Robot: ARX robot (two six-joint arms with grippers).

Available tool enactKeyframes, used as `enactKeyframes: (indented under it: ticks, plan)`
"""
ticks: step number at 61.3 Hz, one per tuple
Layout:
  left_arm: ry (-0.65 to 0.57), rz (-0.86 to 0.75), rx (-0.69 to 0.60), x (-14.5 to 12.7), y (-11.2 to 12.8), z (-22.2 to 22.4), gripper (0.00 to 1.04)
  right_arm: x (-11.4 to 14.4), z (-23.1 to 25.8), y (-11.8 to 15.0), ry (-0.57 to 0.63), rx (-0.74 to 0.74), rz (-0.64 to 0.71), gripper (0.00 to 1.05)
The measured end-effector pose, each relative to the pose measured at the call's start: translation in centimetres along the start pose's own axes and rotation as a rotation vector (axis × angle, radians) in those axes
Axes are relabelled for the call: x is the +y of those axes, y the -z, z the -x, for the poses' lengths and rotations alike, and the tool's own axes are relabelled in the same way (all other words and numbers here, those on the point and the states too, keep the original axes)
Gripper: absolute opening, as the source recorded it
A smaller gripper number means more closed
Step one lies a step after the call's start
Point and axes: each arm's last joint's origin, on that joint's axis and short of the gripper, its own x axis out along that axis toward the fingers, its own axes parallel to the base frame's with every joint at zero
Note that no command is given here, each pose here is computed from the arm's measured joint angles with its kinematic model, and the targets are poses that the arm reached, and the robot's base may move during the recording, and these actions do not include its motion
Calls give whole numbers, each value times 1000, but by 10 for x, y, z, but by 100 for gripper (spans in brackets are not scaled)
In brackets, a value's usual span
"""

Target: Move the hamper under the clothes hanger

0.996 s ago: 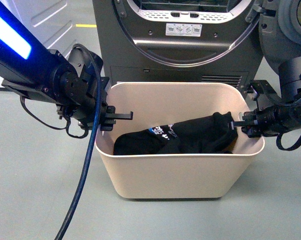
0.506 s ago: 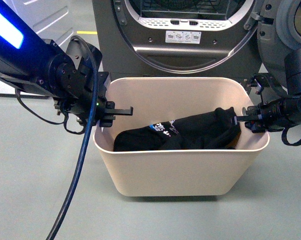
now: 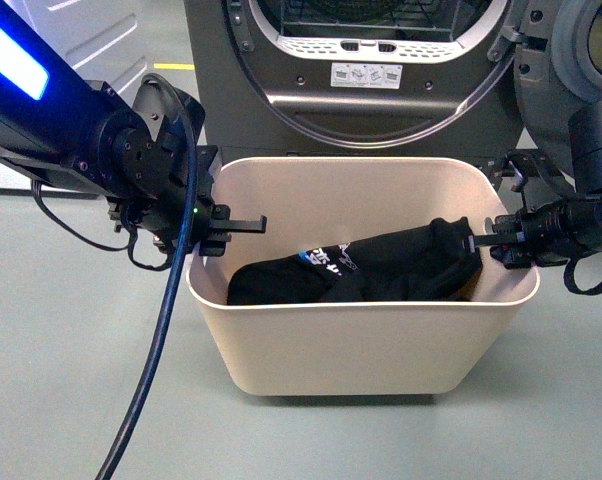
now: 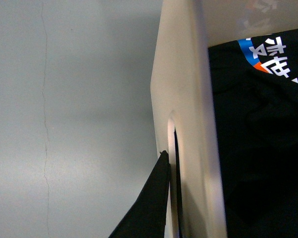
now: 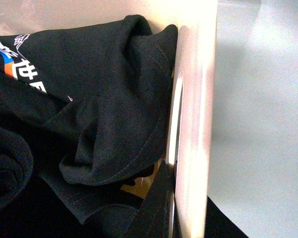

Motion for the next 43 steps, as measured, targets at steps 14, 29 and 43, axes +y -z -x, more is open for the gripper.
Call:
enactKeyframes:
  ticks: [14,29,43]
  plan:
    - [0,0,0,0,0,0,7,0,0,0,0,0,0,3]
    - [-1,0,1,0,0,0,7,0,0,0,0,0,1,3]
    - [-24,21,7,14,1,0,7,14,-1,-2,-32,-5,23,3]
